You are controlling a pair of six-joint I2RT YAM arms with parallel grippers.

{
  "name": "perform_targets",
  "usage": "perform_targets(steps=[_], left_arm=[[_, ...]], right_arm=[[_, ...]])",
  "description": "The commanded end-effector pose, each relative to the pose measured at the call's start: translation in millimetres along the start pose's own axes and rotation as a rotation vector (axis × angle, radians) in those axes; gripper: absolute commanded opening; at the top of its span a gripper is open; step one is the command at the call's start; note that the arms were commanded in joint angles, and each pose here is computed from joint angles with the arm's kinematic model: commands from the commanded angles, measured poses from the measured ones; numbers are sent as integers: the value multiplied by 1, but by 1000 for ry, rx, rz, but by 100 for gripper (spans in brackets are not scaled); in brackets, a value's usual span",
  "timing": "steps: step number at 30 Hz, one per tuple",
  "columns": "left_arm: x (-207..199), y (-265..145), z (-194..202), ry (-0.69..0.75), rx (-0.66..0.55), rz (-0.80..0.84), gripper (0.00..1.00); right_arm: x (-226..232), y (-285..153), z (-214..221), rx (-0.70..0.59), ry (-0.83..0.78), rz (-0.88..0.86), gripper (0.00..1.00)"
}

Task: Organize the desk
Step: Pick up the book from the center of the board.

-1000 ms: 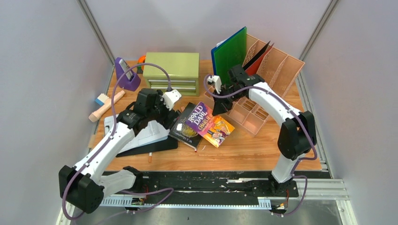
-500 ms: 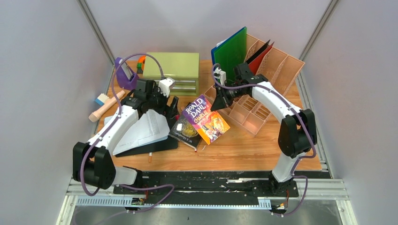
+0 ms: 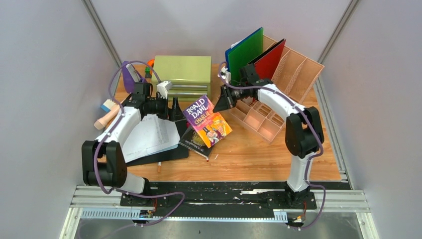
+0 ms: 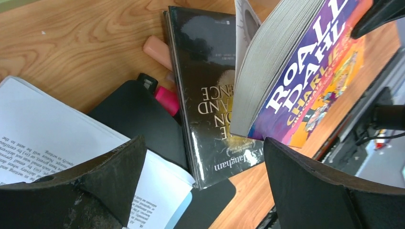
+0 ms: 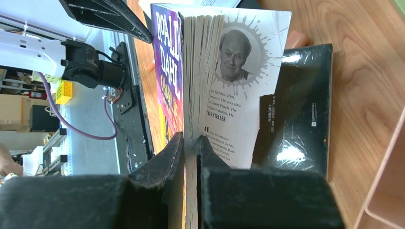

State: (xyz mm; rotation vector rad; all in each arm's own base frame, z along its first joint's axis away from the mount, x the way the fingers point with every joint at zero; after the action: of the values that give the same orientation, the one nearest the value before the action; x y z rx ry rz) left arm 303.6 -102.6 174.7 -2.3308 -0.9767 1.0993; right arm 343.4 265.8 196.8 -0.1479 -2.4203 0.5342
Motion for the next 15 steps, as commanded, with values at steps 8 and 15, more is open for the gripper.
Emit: perform_targets(steps=[8,15], left_arm=[[-16,7,-17,-101,-87,265,100],[-20,17,-29,-187,-123,388,97]], right_arm=[[-13,5,12,12,250,-165,0],[-10,5,12,4,259,-199,0]])
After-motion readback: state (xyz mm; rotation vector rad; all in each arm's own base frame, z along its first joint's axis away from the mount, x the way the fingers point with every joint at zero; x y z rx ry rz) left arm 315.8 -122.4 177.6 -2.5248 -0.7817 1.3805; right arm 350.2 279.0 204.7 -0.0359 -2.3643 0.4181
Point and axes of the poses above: each gripper's point midway between its finger pads, its own y axis out along the fingers, its own x axis along the line the jaws close on, z = x × y, the point moved 5 cm from there along -y, back along the fingers, and after that the axes turned 5 degrees about -y, right-handed, at the moved point
